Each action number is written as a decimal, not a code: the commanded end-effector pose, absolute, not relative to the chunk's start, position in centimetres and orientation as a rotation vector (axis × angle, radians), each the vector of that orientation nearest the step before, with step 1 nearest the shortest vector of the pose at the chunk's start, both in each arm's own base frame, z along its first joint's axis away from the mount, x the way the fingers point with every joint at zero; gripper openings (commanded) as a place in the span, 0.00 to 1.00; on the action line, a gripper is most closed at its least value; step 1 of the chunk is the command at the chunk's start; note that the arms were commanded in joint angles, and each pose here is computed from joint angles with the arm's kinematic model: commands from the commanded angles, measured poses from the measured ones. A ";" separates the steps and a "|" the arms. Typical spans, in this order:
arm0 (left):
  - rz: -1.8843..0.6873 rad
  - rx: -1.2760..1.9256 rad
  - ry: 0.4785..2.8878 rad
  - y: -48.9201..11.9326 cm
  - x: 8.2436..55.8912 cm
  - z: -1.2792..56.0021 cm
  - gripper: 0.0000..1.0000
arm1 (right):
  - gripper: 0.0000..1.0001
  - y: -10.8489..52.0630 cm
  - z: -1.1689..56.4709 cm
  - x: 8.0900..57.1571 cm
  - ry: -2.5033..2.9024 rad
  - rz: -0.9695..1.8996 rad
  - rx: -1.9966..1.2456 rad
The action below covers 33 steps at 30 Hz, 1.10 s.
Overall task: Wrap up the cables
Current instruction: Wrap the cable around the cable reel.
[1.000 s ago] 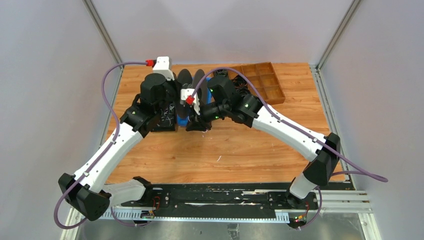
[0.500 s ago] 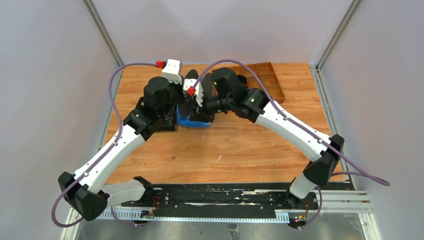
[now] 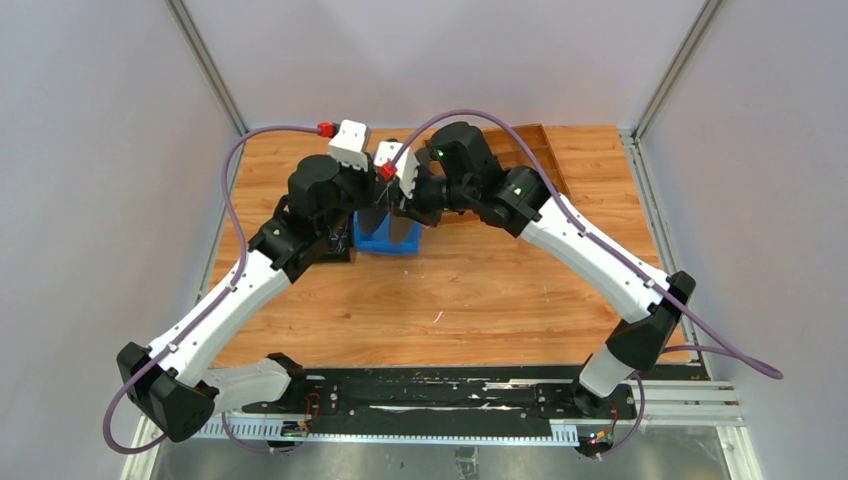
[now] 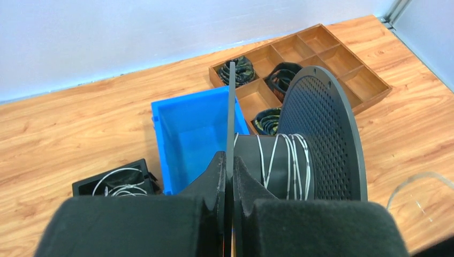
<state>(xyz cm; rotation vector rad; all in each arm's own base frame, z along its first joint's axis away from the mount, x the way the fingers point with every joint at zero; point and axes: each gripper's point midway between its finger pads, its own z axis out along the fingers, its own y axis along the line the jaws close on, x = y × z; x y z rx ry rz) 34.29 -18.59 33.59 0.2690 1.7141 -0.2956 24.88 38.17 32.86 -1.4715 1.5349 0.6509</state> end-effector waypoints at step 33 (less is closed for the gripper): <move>-0.421 0.440 1.605 -21.8 32.6 35.1 0.00 | 0.21 31.4 35.9 34.8 1.440 0.138 -1.442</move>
